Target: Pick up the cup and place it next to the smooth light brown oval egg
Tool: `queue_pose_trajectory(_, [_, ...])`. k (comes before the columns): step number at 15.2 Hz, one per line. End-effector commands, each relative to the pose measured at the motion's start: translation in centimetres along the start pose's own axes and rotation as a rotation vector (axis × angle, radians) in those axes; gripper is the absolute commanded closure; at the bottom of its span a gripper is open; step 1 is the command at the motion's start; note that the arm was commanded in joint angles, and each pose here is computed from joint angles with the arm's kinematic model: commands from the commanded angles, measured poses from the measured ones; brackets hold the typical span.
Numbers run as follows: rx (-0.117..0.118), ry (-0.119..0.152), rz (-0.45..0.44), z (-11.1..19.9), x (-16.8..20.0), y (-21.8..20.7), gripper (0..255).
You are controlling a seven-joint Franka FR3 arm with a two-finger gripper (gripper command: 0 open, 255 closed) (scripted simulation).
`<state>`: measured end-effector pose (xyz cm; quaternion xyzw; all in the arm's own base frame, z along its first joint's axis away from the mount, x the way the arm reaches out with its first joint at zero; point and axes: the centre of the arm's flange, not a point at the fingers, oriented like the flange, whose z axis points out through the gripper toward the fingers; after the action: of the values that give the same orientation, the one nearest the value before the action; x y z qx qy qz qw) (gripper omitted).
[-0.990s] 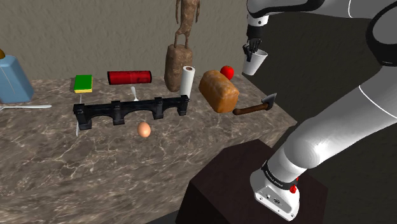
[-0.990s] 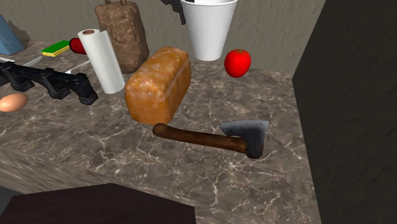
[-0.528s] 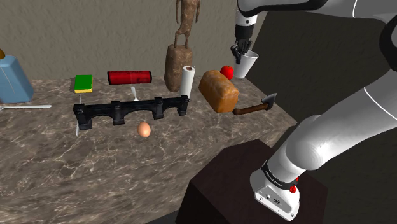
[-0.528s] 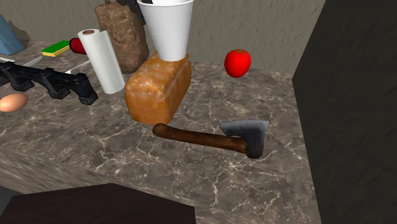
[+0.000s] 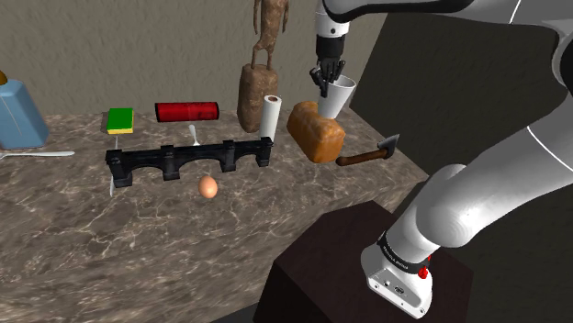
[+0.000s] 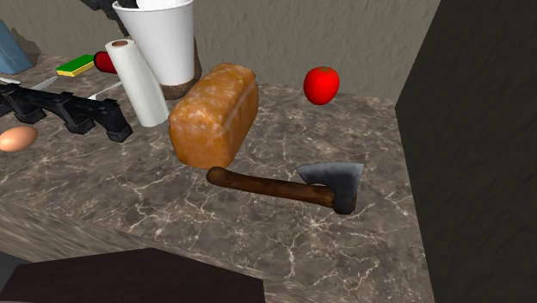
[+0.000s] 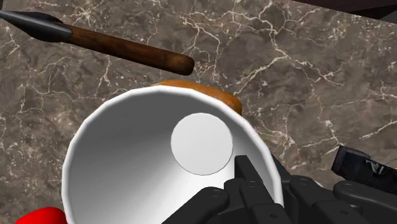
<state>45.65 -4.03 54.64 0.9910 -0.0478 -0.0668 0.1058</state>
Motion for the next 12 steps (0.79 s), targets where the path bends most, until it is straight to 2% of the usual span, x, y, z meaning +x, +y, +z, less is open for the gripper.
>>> queue_pose_trajectory(1, [0.0, 0.0, 0.001, -0.8, 0.1, -2.6, 255])
queue_pose_trajectory(12, [0.0, 0.0, 0.001, -4.0, 0.4, -16.7, 255])
